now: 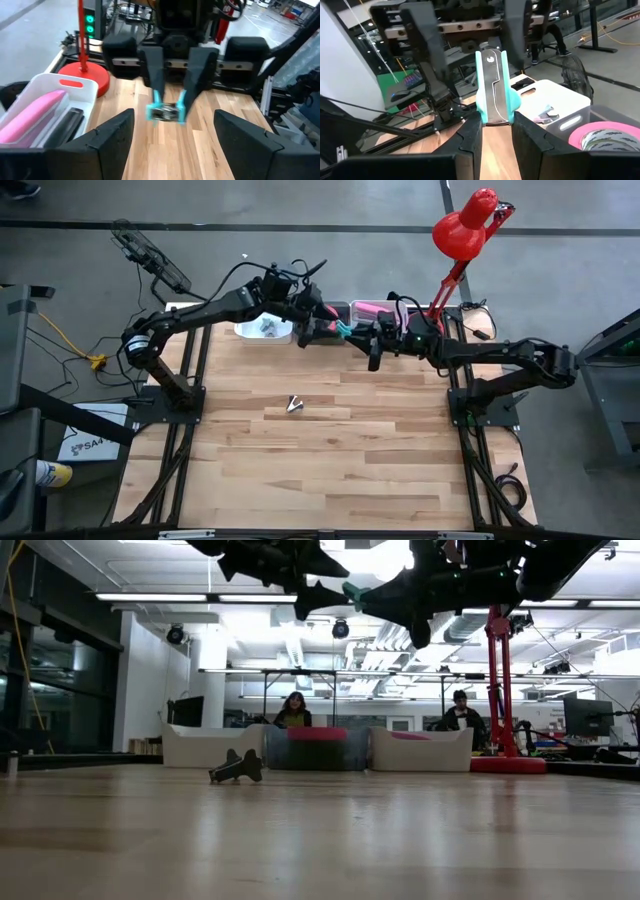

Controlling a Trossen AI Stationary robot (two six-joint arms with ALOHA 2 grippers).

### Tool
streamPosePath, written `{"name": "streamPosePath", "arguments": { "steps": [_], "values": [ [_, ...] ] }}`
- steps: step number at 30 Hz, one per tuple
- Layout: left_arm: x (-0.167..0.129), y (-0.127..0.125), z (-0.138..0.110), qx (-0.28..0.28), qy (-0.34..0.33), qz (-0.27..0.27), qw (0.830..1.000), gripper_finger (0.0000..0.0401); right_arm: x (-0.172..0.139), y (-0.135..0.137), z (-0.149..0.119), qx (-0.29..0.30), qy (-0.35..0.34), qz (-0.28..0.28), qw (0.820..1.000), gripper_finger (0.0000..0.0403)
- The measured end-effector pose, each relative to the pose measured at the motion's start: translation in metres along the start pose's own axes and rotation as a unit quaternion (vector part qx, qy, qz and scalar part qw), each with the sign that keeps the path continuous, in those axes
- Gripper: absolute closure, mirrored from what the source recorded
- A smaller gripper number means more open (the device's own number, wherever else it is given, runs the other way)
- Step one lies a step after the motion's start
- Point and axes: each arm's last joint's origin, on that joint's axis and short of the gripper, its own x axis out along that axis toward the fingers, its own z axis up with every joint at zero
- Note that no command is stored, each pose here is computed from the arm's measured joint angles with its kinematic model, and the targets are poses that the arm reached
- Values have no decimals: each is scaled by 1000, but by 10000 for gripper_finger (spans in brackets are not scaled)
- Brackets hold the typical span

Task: Pick and place Stapler, Stapler remover, tape
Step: Put the light blue staple remover into the white bin

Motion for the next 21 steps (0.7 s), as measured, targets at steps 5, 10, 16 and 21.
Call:
{"name": "streamPosePath", "arguments": {
  "steps": [5,10,16,21],
  "values": [
    [0,0,2,5,-9,8,1000,130,2,-1,-2,-3,2,-5,1000,330],
    [1,0,1,2,-7,8,1000,130,2,-1,-1,-4,-5,-3,1000,330],
    [2,-2,1,2,-6,6,1000,130,3,-1,-1,-6,-7,-3,1000,330],
    [2,-2,1,2,-6,10,1000,130,5,-4,-1,-6,-15,-6,1000,330]
  ]
}}
